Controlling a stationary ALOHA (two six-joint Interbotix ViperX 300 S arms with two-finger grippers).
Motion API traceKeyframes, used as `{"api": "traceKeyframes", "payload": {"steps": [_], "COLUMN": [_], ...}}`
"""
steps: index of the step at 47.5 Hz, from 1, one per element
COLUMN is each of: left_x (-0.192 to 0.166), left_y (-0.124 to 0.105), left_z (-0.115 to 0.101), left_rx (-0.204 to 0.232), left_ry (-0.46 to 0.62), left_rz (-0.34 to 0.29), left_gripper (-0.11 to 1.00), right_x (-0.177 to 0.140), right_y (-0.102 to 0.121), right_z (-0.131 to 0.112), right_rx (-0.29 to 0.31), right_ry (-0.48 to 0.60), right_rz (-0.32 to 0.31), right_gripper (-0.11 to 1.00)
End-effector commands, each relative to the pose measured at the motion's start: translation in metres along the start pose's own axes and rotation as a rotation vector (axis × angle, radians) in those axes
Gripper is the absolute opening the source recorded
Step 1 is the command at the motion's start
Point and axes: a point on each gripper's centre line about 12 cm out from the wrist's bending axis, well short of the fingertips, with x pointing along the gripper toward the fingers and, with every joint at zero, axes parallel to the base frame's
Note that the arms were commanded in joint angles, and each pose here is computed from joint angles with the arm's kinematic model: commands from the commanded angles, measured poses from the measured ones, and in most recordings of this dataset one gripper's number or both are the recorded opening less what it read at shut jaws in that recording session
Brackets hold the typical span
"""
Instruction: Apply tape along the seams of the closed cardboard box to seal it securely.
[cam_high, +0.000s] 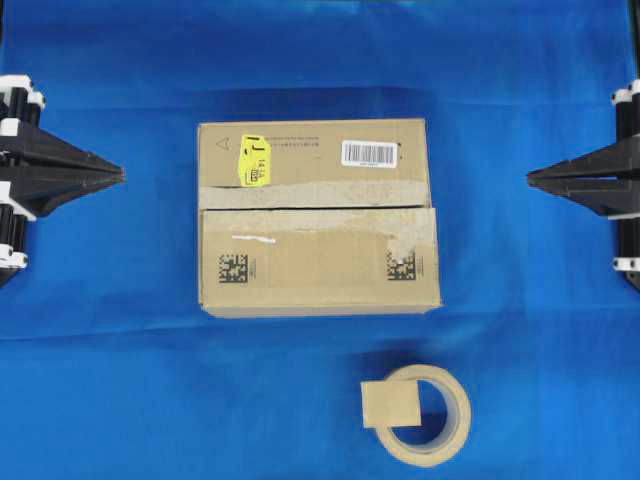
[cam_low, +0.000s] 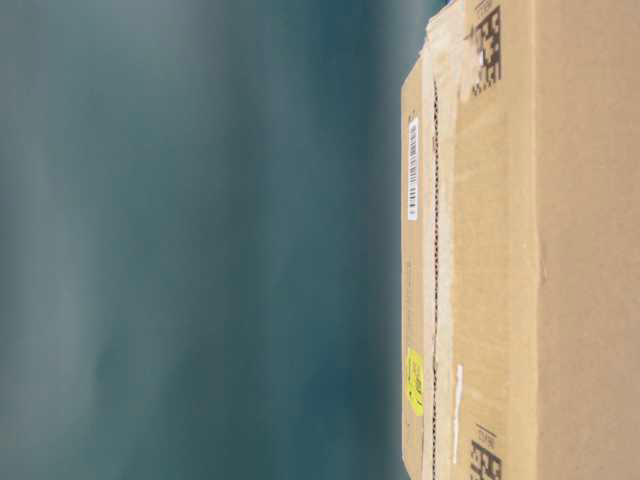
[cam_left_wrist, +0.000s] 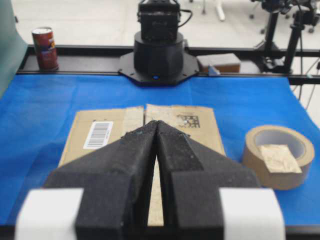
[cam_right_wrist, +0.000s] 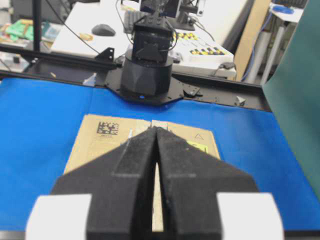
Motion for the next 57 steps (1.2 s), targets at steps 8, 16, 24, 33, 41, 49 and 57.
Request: {"api": "traceKeyframes", "payload": {"steps": [8, 16, 24, 33, 41, 49, 57], "left_x": [0.016, 0.042, 0.071, 0.106, 0.137, 0.161, 0.181], "left_y": [-0.024, -0.050, -0.077, -0.106, -0.124, -0.132, -0.139], "left_z": [-0.002, -0.007, -0.031, -0.043, -0.063, -0.086, -0.112], "left_rx": [0.197, 0.385, 0.721, 0.982, 1.040, 1.071, 1.116], "left_ry": [0.024, 0.004, 0.034, 0.029, 0.114, 0.195, 0.234], "left_rz": [-0.115, -0.210, -0.313, -0.401, -0.480, -0.529, -0.562], "left_gripper": [0.00, 0.00, 0.00, 0.01, 0.01, 0.32, 0.58], "right_x": [0.006, 0.010, 0.012, 0.013, 0.013, 0.013, 0.013], "right_y": [0.001, 0.001, 0.001, 0.001, 0.001, 0.001, 0.001], "right_z": [0.015, 0.014, 0.017, 0.023, 0.025, 0.027, 0.026], "right_rx": [0.010, 0.014, 0.013, 0.008, 0.005, 0.005, -0.007], "right_ry": [-0.038, -0.046, -0.064, -0.084, -0.083, -0.069, -0.063], "right_rz": [0.005, 0.005, 0.005, 0.005, 0.005, 0.005, 0.006], "right_gripper": [0.00, 0.00, 0.00, 0.00, 0.00, 0.00, 0.00]}}
